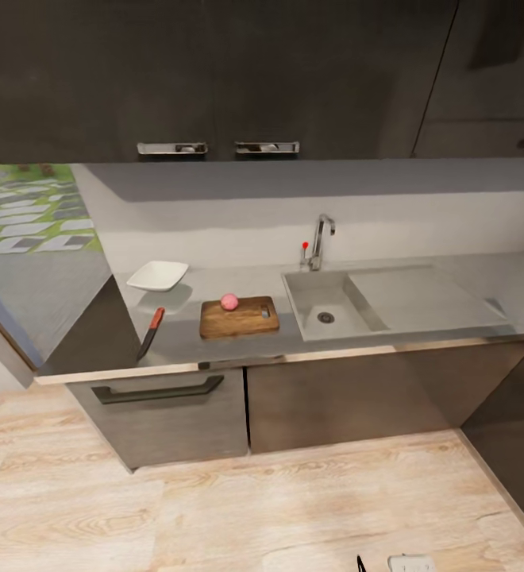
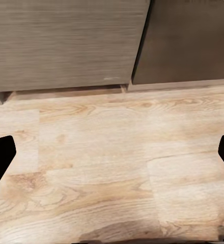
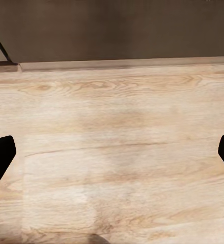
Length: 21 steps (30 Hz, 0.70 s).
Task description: In the kitchen, take the Vidalia onion out of the sink, dice it on the chopping board with the paring knife, put the diced onion into the bowl on the countertop, then place both the paring knife and the chopping board into the sink.
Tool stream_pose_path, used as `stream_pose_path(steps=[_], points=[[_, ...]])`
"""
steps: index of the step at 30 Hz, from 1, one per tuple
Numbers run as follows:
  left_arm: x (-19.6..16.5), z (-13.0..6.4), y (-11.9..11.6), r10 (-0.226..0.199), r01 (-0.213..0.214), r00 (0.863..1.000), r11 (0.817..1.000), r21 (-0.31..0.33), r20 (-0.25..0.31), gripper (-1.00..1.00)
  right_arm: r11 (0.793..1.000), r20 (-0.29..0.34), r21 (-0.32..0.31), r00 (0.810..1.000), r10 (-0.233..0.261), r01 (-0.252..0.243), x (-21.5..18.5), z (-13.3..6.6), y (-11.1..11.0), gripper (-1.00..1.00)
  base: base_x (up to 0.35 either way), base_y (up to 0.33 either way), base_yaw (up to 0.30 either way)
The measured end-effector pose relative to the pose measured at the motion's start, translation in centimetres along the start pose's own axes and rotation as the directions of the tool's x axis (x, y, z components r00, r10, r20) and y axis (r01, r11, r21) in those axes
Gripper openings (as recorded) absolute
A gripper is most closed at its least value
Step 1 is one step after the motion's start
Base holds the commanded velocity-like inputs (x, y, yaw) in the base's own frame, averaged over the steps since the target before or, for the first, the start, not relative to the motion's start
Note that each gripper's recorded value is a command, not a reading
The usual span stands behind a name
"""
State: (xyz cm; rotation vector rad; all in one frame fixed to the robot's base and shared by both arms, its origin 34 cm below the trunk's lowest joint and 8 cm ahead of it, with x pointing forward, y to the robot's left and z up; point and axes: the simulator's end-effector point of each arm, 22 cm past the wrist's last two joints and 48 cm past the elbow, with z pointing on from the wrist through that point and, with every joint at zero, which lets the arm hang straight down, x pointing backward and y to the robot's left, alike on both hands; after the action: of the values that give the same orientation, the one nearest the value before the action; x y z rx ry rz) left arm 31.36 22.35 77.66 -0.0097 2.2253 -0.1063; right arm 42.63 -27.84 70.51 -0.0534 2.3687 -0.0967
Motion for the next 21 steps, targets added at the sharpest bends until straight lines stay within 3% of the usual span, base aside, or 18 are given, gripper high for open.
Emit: stream_pose_path(steps=[21], points=[[-1.0, 0.2, 0.0, 0.002, -0.002, 0.999, 1.000, 0.001, 0.033, 1.00, 1.000, 0.033, 0.001, 0.999, 0.002, -0.002, -1.4, -0.1, 0.0, 1.00, 0.000, 0.000, 0.000]])
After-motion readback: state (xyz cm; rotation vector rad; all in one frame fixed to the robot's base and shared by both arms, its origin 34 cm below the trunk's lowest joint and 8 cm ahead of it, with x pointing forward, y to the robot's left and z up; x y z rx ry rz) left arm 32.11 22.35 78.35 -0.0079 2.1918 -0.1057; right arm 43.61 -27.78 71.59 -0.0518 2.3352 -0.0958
